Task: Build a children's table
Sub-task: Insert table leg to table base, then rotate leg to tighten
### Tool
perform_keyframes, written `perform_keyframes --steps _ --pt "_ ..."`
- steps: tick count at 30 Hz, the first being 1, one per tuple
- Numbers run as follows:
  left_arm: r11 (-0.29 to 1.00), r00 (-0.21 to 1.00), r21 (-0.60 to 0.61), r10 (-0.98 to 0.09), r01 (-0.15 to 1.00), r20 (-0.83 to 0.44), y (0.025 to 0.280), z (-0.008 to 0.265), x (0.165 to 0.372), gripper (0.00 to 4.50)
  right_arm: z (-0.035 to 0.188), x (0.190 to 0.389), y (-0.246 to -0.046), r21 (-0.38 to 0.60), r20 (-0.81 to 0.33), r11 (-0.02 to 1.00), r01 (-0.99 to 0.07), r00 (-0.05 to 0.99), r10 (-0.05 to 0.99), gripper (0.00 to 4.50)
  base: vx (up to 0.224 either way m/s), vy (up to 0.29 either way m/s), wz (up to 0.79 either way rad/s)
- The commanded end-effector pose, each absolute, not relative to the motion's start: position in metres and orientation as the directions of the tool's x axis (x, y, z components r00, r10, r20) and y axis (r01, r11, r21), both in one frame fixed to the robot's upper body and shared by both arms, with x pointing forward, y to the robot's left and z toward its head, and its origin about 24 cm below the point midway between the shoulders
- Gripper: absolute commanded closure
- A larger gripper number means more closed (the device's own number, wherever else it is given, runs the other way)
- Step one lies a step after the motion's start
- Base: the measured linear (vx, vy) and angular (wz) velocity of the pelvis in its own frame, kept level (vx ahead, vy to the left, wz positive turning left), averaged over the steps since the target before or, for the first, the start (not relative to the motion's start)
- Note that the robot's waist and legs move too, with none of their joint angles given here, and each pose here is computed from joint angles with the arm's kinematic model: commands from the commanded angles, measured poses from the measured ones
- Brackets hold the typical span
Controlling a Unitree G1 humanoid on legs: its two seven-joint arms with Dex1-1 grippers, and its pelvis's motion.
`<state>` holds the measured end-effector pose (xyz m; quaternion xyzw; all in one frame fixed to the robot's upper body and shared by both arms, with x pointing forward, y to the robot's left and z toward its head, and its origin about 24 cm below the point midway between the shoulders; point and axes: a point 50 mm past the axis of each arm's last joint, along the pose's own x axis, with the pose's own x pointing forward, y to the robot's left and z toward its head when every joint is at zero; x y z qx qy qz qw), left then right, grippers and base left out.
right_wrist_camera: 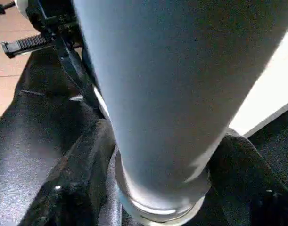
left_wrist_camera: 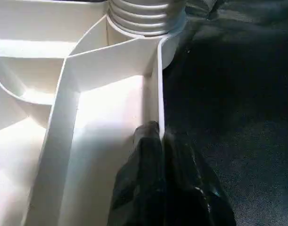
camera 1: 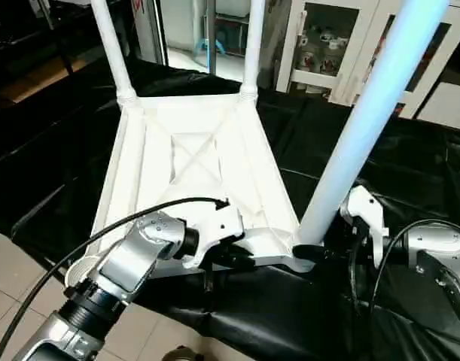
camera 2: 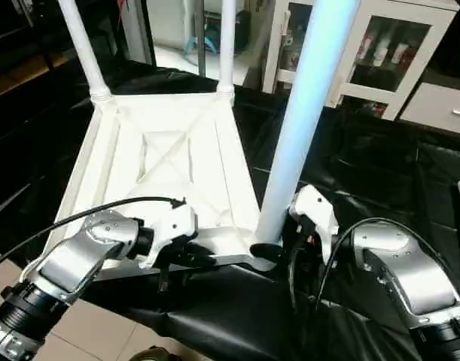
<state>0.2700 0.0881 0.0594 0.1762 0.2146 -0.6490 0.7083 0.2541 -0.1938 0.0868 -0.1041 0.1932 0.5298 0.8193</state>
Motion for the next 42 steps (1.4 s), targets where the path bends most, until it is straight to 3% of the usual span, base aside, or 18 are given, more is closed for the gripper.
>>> perform_keyframes --steps 1,4,10,16,17,20,26,29,36,42 --pt "0.026 0.03 0.016 -0.883 1.0 -0.468 0.078 0.074 0.269 4.5 0.086 0.254 -0.189 0.034 -0.43 0.39 -0.92 0.339 0.837 1.73 0.0 0.0 0.0" --pt "0.025 0.03 0.016 -0.883 1.0 -0.469 0.078 0.074 0.269 4.5 0.085 0.254 -0.188 0.034 -0.431 0.388 -0.921 0.337 0.837 2.12 0.0 0.0 0.0" --pt "0.027 0.029 0.011 -0.882 1.0 -0.471 0.078 0.073 0.269 4.5 0.081 0.253 -0.189 0.041 -0.44 0.386 -0.922 0.33 0.835 2.32 0.0 0.0 0.0" --pt "0.08 0.07 -0.002 -0.888 0.997 -0.454 0.077 0.071 0.273 4.5 0.067 0.263 -0.195 0.04 -0.437 0.541 -0.84 0.472 0.765 2.39 0.0 0.0 0.0" --pt "0.129 0.113 -0.006 -0.89 0.992 -0.441 0.075 0.071 0.279 4.5 0.062 0.271 -0.196 0.028 -0.431 0.632 -0.775 0.561 0.707 2.39 0.0 0.0 0.0" --pt "0.218 0.193 -0.013 -0.888 0.976 -0.417 0.069 0.071 0.289 4.5 0.054 0.282 -0.195 0.022 -0.412 0.749 -0.663 0.676 0.611 2.41 0.0 0.0 0.0" --pt "0.382 0.36 0.032 -0.837 0.924 -0.411 0.058 0.074 0.313 4.5 0.041 0.301 -0.181 0.01 -0.404 0.892 -0.452 0.814 0.417 2.43 0.0 0.0 0.0" --pt "0.532 0.508 0.061 -0.76 0.845 -0.407 0.049 0.079 0.332 4.5 0.03 0.315 -0.17 -0.023 -0.404 0.972 -0.234 0.892 0.206 2.43 0.0 0.0 0.0" --pt "0.645 0.62 0.085 -0.679 0.76 -0.394 0.036 0.084 0.346 4.5 0.016 0.325 -0.149 -0.018 -0.439 0.999 -0.031 0.898 0.021 2.44 0.0 0.0 0.0" --pt "0.625 0.603 0.093 -0.687 0.775 -0.406 0.034 0.081 0.345 4.5 0.021 0.334 -0.137 -0.007 -0.407 1.0 -0.014 0.913 0.01 2.45 0.0 0.0 0.0"
